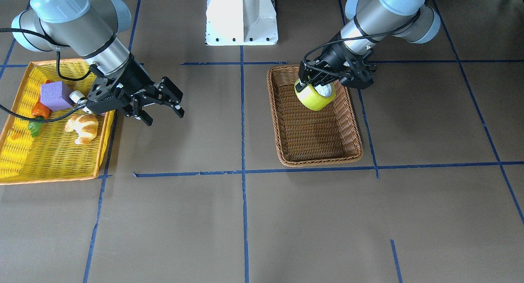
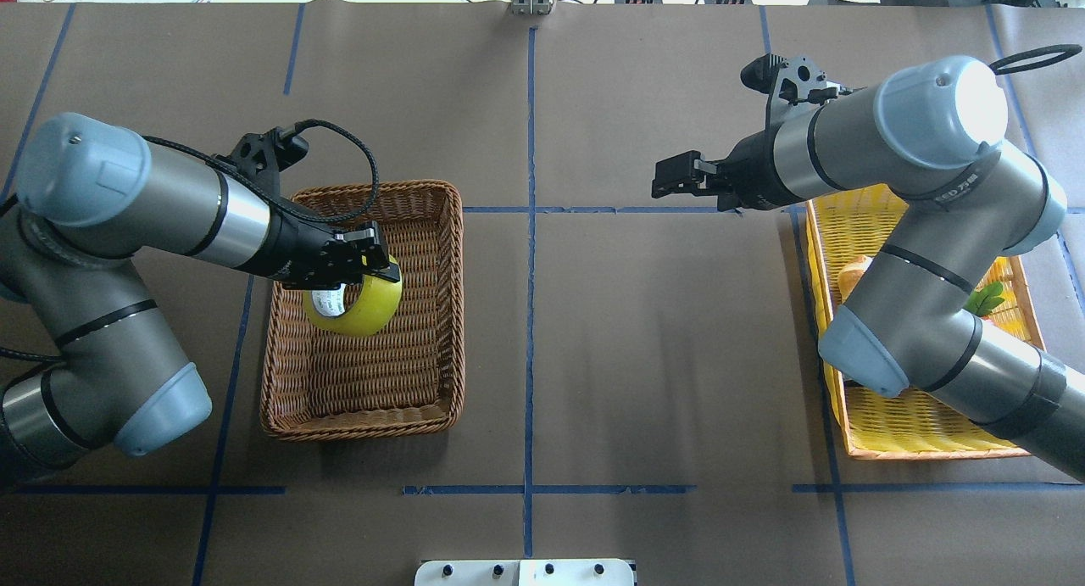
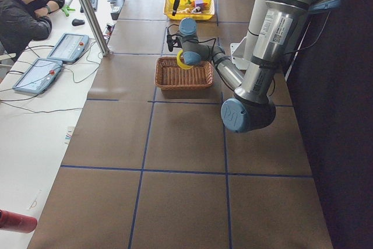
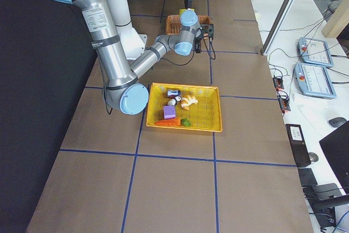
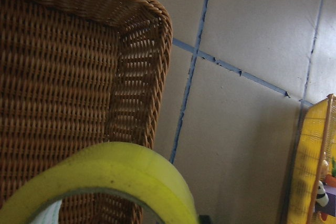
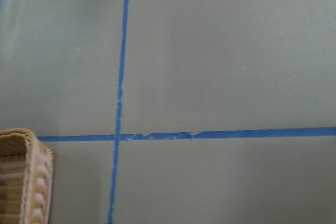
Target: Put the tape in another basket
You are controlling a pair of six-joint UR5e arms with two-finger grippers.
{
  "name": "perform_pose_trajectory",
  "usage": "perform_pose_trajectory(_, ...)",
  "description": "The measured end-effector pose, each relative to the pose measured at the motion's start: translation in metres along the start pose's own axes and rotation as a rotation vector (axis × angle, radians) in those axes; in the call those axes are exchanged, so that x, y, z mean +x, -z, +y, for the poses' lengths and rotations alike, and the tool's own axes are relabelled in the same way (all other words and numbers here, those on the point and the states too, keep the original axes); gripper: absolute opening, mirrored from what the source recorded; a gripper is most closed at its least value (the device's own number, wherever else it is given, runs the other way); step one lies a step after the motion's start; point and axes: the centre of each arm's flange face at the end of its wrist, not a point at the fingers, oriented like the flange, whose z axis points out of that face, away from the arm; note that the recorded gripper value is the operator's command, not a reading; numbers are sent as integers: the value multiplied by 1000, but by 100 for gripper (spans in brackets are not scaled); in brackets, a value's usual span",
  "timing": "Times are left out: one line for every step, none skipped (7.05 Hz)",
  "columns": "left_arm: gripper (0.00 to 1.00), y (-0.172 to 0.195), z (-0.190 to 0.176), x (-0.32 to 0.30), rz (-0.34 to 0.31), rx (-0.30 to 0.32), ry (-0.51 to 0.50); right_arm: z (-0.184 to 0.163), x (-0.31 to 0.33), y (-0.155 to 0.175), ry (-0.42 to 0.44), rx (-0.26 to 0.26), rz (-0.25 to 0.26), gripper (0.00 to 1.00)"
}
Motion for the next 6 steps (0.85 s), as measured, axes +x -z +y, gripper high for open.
perform_pose_trajectory(3, -23, 7, 0, -79, 28, -43, -12, 12, 1, 16, -3, 64, 100)
perform_pose_trajectory(7, -39, 13, -2, -135, 48, -76, -23, 23, 4, 41, -6, 116, 100)
perform_pose_trajectory(23, -50, 19, -6, -166, 57, -107, -32, 33, 8, 84, -12, 157, 100)
perform_pose_trajectory(59, -55, 22, -9, -183, 63, -130, -40, 42, 12, 115, -14, 184, 100)
perform_pose_trajectory(100, -58, 24, -12, -193, 63, -147, -47, 54, 16, 122, -11, 204, 100)
perform_pose_trajectory(100, -59, 25, -12, -197, 61, -155, -53, 66, 21, 126, -12, 216, 100)
